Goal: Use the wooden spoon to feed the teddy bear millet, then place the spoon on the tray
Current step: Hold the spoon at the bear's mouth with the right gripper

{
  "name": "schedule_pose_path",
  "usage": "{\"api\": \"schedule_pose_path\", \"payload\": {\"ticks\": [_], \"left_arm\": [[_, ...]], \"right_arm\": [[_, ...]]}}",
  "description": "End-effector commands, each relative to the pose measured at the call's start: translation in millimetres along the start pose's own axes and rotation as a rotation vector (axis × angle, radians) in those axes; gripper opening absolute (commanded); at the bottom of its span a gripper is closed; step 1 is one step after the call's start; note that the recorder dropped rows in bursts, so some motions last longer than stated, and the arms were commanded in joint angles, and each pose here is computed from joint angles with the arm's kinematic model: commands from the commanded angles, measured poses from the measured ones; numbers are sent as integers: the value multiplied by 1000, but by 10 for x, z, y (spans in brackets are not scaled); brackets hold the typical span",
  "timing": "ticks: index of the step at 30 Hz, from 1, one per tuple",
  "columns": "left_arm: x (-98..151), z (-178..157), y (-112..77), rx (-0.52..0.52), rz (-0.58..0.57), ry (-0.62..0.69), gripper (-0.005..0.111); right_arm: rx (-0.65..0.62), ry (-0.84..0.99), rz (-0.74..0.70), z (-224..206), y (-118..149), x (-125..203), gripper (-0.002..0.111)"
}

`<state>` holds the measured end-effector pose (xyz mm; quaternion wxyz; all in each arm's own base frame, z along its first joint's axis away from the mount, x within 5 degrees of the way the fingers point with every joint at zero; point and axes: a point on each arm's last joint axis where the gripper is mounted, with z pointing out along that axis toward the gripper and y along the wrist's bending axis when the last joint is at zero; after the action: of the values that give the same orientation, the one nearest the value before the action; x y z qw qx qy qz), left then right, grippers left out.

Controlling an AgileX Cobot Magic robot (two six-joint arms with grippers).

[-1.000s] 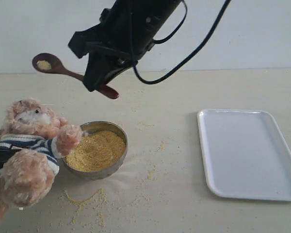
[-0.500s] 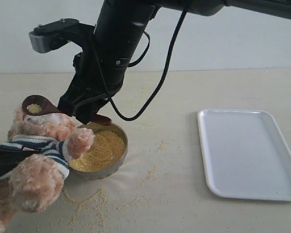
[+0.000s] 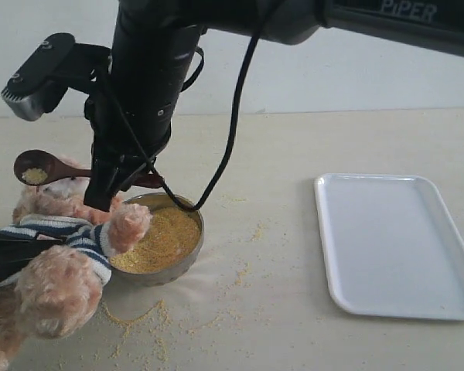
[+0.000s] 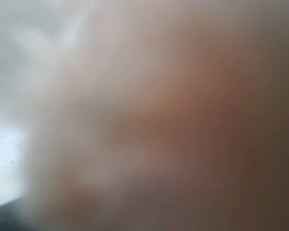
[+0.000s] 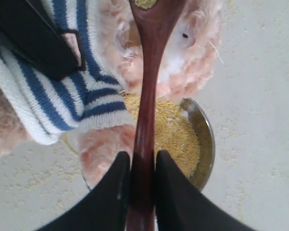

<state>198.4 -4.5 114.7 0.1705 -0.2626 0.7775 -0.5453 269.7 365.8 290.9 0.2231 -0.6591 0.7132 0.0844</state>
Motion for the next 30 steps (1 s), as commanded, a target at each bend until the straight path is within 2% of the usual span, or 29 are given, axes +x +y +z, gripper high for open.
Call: {"api": "schedule_pose_path", "payload": {"ticks": [1, 11, 30], "left_arm": [[16, 3, -35, 35, 6, 7, 5], [14, 3, -35, 35, 5, 5, 5], [14, 3, -35, 35, 5, 5, 5]], "right_arm": [[116, 83, -73, -26, 30, -16, 0], [242, 145, -182, -39, 127, -93, 0], [381, 206, -237, -81, 196, -156, 0]]}}
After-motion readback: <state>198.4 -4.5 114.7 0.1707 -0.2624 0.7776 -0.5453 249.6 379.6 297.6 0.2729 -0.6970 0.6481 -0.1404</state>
